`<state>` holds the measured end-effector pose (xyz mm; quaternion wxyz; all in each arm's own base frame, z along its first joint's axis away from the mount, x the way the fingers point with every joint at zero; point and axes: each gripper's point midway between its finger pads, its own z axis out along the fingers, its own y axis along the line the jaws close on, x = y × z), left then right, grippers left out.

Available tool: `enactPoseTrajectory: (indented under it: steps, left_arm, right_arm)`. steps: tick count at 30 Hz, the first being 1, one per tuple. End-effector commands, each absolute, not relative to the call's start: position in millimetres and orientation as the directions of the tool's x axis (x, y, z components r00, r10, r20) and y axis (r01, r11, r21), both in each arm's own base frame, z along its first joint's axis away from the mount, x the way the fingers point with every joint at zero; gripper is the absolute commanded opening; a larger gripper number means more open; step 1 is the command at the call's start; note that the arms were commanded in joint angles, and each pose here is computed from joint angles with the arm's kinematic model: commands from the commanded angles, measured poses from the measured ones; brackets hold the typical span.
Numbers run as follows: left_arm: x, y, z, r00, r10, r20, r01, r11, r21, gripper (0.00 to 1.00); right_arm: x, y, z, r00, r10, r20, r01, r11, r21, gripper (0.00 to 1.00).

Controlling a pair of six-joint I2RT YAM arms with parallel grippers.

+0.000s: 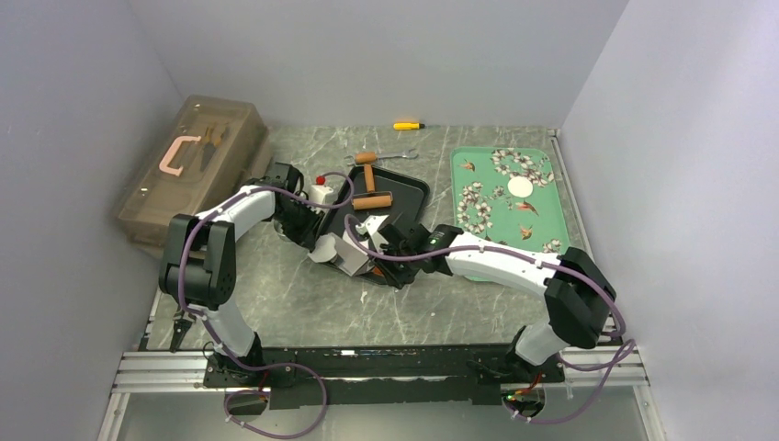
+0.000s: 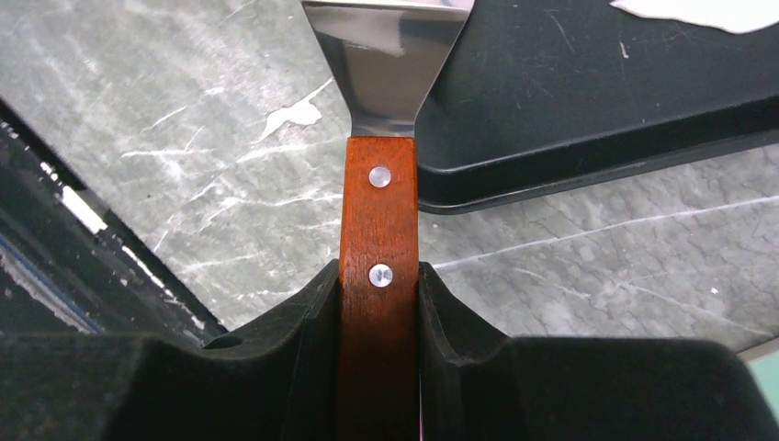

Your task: Roll out the dumpling wrappers from the dough

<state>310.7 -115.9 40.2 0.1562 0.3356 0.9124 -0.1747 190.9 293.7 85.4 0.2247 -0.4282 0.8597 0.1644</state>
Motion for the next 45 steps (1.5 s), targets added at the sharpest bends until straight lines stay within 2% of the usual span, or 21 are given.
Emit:
enactPoseTrajectory:
  steps: [1,6,11,16,22,31,40,45]
  left_arm:
    - [318.2,-130.6,54.3,-0.698,0.553,-0.455,0.690,0.689,-0.221,0.27]
    - [322.9,-130.5,61.3,-0.688,0.554,-0.469,0.694,0.690,-0.204,0.27]
    - [331.4,-131.0,67.6,-0.679,0.551,-0.485,0.696,0.694,-0.186,0.28]
    - [327.0,-134.6,62.7,-0.691,0.547,-0.473,0.694,0.685,-0.221,0.27]
    - [323.9,-135.1,63.0,-0.691,0.548,-0.472,0.696,0.681,-0.229,0.27]
    - [330.4,-138.9,66.8,-0.683,0.551,-0.479,0.704,0.672,-0.231,0.27]
    - [368.4,-136.4,114.5,-0.625,0.538,-0.566,0.711,0.691,-0.129,0.34]
    - [361.6,-123.1,108.3,-0.650,0.537,-0.537,0.698,0.702,-0.143,0.33]
  right_arm:
    - [225.2,307.3,106.8,-0.549,-0.568,-0.613,-0.739,0.673,0.037,0.00]
    - [222.3,312.0,105.5,-0.534,-0.558,-0.635,-0.755,0.652,0.062,0.00]
    - [204.2,323.8,105.5,-0.487,-0.585,-0.648,-0.828,0.546,0.129,0.00]
    - [199.3,316.9,101.0,-0.463,-0.642,-0.611,-0.847,0.524,0.091,0.00]
    - [193.2,322.7,109.9,-0.416,-0.643,-0.643,-0.877,0.470,0.098,0.00]
    - [202.2,324.2,108.4,-0.451,-0.615,-0.647,-0.859,0.496,0.128,0.00]
    - [206.0,314.2,119.3,-0.463,-0.573,-0.677,-0.851,0.500,0.159,0.00]
    - [203.2,303.8,106.6,-0.447,-0.647,-0.617,-0.857,0.507,0.090,0.00]
